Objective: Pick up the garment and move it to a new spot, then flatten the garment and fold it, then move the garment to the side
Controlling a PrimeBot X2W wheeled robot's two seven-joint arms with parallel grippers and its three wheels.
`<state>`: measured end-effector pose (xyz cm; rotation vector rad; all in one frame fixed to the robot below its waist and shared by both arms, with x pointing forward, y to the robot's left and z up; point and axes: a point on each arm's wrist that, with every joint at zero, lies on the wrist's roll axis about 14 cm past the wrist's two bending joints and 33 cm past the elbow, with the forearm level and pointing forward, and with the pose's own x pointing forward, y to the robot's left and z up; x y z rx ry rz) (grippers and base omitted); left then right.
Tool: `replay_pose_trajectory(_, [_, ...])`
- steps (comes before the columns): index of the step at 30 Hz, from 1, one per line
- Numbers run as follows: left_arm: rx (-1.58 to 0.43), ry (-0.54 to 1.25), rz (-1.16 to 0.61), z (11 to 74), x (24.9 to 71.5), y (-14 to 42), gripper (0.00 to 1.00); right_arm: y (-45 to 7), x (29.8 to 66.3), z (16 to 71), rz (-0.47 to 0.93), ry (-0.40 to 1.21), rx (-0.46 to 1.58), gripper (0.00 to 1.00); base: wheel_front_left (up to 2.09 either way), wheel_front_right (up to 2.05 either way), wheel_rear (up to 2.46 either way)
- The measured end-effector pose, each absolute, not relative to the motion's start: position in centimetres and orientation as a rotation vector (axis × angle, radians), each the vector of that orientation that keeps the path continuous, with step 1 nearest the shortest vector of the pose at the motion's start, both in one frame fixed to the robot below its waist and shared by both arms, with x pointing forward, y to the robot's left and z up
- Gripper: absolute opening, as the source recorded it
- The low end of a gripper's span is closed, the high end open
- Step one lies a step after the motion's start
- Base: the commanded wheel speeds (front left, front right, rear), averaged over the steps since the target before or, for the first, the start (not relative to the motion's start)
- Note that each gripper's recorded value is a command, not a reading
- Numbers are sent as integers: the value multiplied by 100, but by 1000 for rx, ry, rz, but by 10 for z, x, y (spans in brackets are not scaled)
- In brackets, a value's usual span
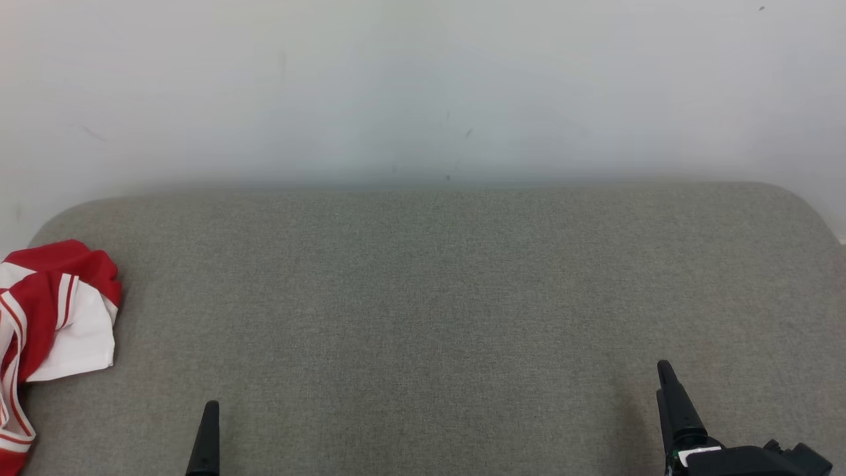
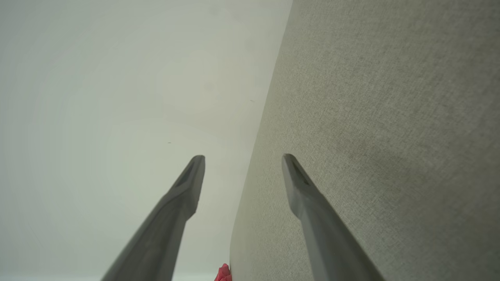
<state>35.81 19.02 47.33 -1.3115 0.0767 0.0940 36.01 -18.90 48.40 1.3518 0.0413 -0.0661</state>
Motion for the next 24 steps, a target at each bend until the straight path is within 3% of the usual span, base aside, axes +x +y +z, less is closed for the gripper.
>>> replay_pose_trajectory(24, [-844,84,59,478,349,178,100,-182,356,485,-29,42,884,100,0,0,0])
